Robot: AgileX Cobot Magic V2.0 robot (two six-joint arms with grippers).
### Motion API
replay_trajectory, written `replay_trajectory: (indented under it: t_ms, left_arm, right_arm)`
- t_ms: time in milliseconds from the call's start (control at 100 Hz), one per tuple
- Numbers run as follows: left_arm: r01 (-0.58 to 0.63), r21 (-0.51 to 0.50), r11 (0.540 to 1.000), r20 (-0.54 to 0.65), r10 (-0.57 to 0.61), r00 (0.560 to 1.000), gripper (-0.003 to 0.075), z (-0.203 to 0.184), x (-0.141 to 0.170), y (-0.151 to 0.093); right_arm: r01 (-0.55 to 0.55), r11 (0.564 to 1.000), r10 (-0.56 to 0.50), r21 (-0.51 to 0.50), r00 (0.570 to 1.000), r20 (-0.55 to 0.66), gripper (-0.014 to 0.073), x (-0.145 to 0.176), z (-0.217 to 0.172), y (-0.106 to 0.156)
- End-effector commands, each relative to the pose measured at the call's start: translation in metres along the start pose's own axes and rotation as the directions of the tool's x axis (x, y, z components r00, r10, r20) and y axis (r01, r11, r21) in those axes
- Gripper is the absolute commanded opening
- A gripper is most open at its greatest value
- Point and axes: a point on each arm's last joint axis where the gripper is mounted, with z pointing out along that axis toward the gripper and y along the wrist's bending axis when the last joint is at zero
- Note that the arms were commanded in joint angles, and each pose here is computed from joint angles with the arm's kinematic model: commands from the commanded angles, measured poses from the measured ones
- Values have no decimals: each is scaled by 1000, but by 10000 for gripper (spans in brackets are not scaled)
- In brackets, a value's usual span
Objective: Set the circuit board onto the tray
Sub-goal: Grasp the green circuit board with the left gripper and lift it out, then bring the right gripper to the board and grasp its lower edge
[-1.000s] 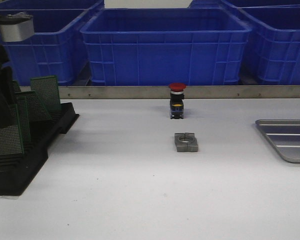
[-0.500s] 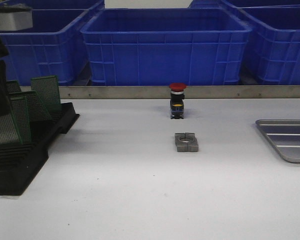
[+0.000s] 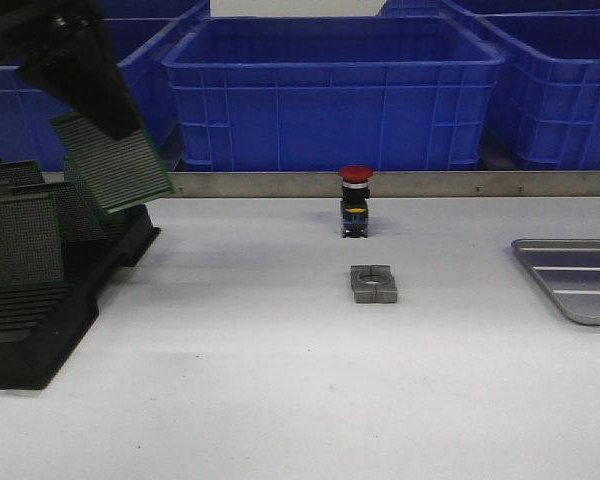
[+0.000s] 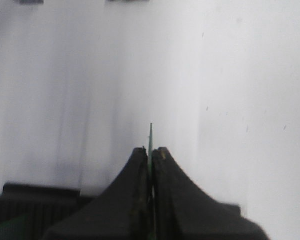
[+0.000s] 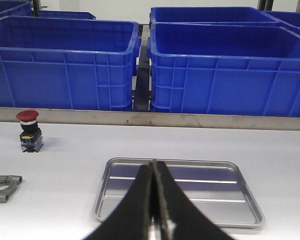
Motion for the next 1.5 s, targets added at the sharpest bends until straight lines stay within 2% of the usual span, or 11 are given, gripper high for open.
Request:
replay_trajectory:
  t_ms: [0, 110, 410, 770, 870, 1010, 1090, 1269, 1339, 1419, 1489]
  left_arm:
    - [-15, 28, 1000, 150, 11, 989, -20, -18, -33, -15]
    - [-48, 67, 997, 227, 32, 973, -20, -10, -58, -27]
    - [-131, 150, 980, 346, 72, 936, -20, 6, -103, -55]
    - [-169, 172, 971, 357, 98, 929, -20, 11, -116, -66]
    - [-168, 170, 971, 358, 98, 929, -20, 11, -116, -66]
    - [-161, 157, 974, 364, 95, 927, -20, 11, -117, -65]
    - [-163, 153, 975, 366, 98, 926, -20, 10, -117, -64]
    - [-166, 146, 975, 373, 102, 922, -20, 8, -119, -64]
    - [-164, 148, 975, 379, 98, 920, -20, 8, -120, -64]
    - [-163, 149, 975, 383, 96, 919, -20, 7, -120, -64]
    - [-163, 149, 975, 383, 96, 919, -20, 7, -120, -64]
  right_arm:
    - [9, 1000, -8, 0, 994, 113, -113, -13, -3, 0]
    - [9, 1000, -8, 0, 994, 113, -113, -13, -3, 0]
    - [9, 1000, -8, 0, 994, 113, -113, -13, -3, 0]
    - [9, 1000, -8, 0, 994, 113, -113, -13, -3, 0]
    - [-40, 999, 41, -7, 993, 112, -113, -20, -4, 0]
    - [-100, 995, 101, 12, 990, -103, -113, -43, -6, -1]
    - [-98, 995, 101, 27, 966, -238, -113, -57, -5, -2]
    - [-133, 991, 135, 33, 911, -389, -107, -84, 9, -1]
    - [-173, 985, 160, 9, 893, -420, -55, -91, 17, 3]
    - [-218, 975, 173, -46, 868, -465, 82, -94, 28, 10]
    - [-264, 955, 160, -139, 848, -506, 202, -95, 36, 20]
